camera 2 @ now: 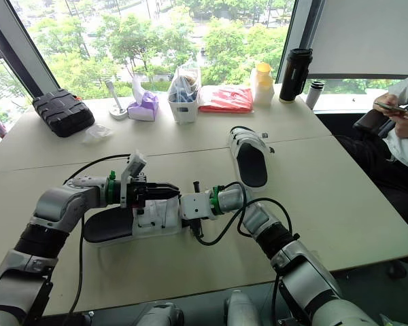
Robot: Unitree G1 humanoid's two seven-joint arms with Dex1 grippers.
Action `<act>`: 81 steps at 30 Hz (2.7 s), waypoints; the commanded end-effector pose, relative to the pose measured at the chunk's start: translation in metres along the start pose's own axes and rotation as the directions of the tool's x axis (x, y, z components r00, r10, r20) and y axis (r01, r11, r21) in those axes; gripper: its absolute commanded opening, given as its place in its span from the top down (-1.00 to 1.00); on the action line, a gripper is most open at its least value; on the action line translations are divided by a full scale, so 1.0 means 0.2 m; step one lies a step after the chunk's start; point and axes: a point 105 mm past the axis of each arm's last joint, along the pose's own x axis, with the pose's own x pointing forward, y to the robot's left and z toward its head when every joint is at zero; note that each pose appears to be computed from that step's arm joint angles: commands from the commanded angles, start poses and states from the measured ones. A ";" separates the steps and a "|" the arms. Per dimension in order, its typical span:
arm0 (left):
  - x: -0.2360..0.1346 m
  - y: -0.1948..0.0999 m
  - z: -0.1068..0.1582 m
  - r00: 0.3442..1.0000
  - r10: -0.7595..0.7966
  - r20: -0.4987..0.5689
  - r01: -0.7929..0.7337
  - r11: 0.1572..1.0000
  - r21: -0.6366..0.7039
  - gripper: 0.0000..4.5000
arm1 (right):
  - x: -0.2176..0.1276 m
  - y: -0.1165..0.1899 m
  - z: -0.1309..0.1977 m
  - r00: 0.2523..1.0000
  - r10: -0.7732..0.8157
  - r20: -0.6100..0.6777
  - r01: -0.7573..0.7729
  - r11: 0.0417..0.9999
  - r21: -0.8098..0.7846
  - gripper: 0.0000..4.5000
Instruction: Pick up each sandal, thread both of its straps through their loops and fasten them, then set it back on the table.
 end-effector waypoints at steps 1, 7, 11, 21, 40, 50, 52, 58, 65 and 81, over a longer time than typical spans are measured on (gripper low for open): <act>-0.02 -0.02 0.07 0.999 -0.007 0.032 0.006 0.999 0.031 0.97 | 0.02 0.15 -0.15 0.989 0.100 -0.111 -0.091 0.992 0.085 1.00; -0.12 -0.07 0.23 0.976 -0.051 0.211 0.046 0.999 0.029 0.97 | 0.03 0.15 -0.15 0.988 0.103 -0.112 -0.093 0.992 0.087 1.00; -0.17 -0.09 0.30 0.959 -0.066 0.276 0.060 0.998 0.032 0.97 | 0.03 0.15 -0.15 0.988 0.106 -0.109 -0.097 0.991 0.088 1.00; -0.21 -0.02 0.33 0.945 0.006 0.327 -0.019 0.999 0.035 0.97 | 0.03 0.16 -0.15 0.988 0.117 -0.103 -0.108 0.990 0.088 1.00; -0.16 0.22 0.05 0.965 0.176 0.196 -0.169 0.984 -0.056 0.97 | 0.02 0.17 -0.15 0.987 0.119 -0.109 -0.109 0.990 0.091 1.00; -0.12 0.26 -0.13 0.980 0.198 -0.029 -0.198 0.980 0.005 0.69 | 0.02 0.18 -0.15 0.986 0.121 -0.110 -0.112 0.990 0.089 1.00; -0.12 0.26 -0.14 0.977 0.201 -0.075 -0.197 0.979 0.055 0.32 | 0.02 0.18 -0.15 0.987 0.121 -0.110 -0.111 0.990 0.089 1.00; -0.10 0.27 -0.16 0.959 0.214 -0.184 -0.172 0.960 0.219 -0.54 | 0.02 0.18 -0.15 0.987 0.118 -0.109 -0.108 0.990 0.090 1.00; -0.12 0.40 -0.14 0.911 0.368 -0.186 -0.297 0.899 0.322 -0.54 | 0.02 0.18 -0.15 0.988 0.115 -0.108 -0.105 0.990 0.091 1.00; -0.51 0.17 0.05 0.909 0.359 0.210 -0.370 0.929 0.011 -0.54 | -0.09 0.06 0.01 0.999 0.020 -0.046 -0.021 1.000 -0.013 1.00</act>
